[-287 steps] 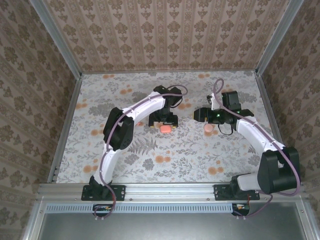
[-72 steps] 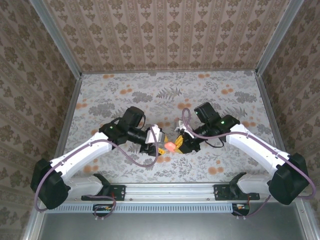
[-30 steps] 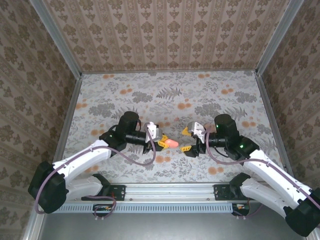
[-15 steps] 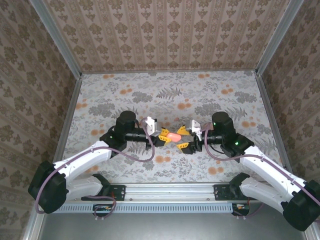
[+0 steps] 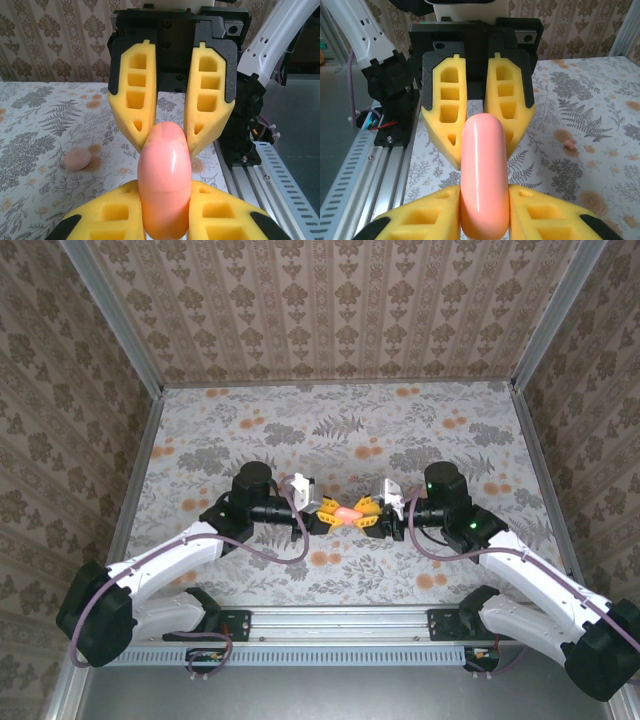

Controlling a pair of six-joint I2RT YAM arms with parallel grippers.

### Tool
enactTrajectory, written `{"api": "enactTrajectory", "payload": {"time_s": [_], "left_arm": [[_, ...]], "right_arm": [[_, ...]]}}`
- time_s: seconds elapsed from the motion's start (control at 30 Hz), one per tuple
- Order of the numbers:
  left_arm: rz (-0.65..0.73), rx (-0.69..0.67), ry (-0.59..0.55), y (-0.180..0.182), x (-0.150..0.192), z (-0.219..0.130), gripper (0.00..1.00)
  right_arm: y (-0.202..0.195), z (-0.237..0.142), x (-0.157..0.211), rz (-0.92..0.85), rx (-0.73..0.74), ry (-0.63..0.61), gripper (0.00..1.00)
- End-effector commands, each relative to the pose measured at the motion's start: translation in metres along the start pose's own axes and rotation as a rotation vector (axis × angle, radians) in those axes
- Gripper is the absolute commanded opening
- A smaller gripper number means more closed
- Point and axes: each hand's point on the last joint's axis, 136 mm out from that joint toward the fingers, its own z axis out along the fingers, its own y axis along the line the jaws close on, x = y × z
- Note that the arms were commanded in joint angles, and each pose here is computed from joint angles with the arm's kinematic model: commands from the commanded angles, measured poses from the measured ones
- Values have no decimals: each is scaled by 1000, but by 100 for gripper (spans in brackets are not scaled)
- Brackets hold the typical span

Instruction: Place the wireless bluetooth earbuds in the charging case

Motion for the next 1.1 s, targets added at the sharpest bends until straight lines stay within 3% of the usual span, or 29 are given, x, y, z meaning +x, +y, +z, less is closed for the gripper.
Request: {"api": "enactTrajectory", "payload": {"time_s": [0.0,0.17,0.3,0.63,1.07], "left_arm": [[57,-3,-37,0,-24,-4,22],[109,6,51,-6,-13,-7,40],[152,8,139,-9,-1,-10,48],[145,5,120,-11,2,-3,48],[137,-12,82,-8,-2,2,42]], "right_arm": [[5,-3,-13,-68,-39,11,25],[12,-9,-5,-152,-87,125,25],[13,-13,2,-215,-124,214,24],[14,-1,-16,-210,-174,101,23],[17,3,-13,-189,-185,82,23]]}}
